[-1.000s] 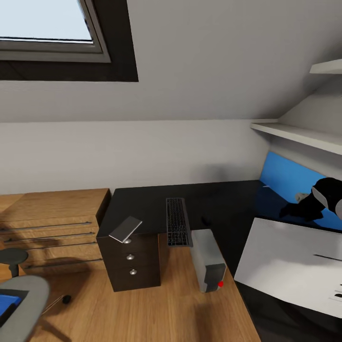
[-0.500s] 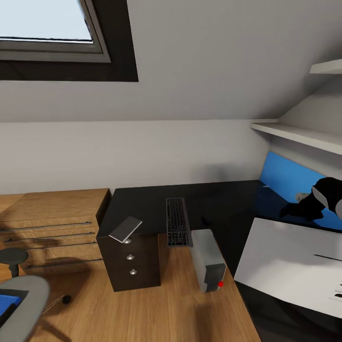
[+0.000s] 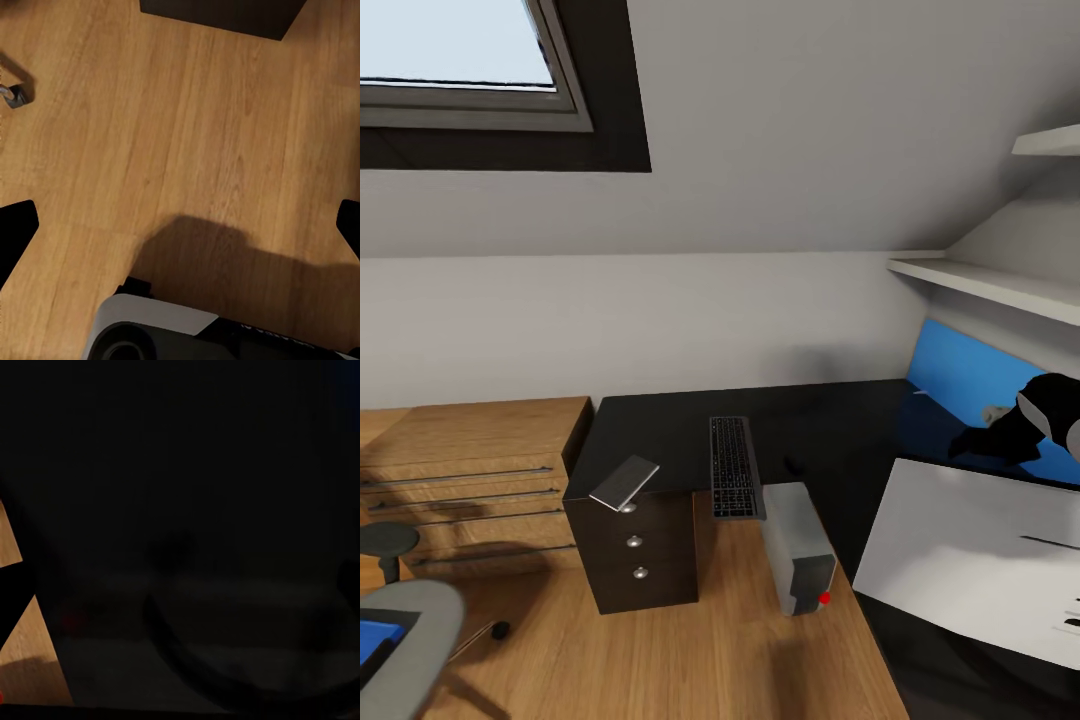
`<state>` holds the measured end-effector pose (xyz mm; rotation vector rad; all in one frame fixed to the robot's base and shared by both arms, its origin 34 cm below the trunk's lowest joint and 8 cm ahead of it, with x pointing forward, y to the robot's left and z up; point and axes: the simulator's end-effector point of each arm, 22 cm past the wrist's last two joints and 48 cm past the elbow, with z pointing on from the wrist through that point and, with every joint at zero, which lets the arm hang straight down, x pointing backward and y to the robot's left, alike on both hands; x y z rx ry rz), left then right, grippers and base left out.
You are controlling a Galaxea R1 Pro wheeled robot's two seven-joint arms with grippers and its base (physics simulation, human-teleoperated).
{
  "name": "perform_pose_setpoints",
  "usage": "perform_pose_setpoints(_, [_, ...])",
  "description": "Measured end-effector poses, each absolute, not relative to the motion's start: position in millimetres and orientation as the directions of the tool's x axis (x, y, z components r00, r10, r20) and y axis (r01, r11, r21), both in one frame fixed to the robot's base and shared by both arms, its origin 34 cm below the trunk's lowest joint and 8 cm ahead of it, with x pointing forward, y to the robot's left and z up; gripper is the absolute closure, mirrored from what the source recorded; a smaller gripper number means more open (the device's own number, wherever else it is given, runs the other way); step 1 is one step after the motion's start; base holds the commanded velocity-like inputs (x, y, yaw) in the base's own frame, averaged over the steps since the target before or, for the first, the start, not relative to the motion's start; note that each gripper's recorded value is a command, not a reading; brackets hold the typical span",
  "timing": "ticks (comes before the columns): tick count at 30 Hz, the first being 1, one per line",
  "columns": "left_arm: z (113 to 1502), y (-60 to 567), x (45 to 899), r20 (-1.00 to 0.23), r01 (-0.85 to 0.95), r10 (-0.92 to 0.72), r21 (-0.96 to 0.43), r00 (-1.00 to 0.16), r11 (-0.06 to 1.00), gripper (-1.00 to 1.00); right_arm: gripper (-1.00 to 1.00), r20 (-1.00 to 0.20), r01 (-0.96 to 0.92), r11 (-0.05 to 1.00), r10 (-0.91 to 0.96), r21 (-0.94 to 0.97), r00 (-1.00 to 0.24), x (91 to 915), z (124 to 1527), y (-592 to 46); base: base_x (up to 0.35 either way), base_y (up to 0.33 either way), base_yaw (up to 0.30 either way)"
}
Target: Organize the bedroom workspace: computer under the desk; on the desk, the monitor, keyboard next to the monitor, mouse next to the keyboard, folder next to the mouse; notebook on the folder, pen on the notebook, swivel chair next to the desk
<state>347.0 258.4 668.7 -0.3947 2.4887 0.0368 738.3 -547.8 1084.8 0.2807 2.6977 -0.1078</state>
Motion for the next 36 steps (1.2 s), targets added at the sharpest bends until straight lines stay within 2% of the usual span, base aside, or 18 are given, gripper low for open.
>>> perform_pose_setpoints(36, [668.6, 258.8, 346.8, -0.579, -0.290, -0.272, -0.063, -0.769, 0.955, -1.00, -1.00, -0.422, 0.194, 0.981, 0.180, 0.010, -0.889, 741.2, 1084.7, -537.2, -0.067, 0.000, 0.000])
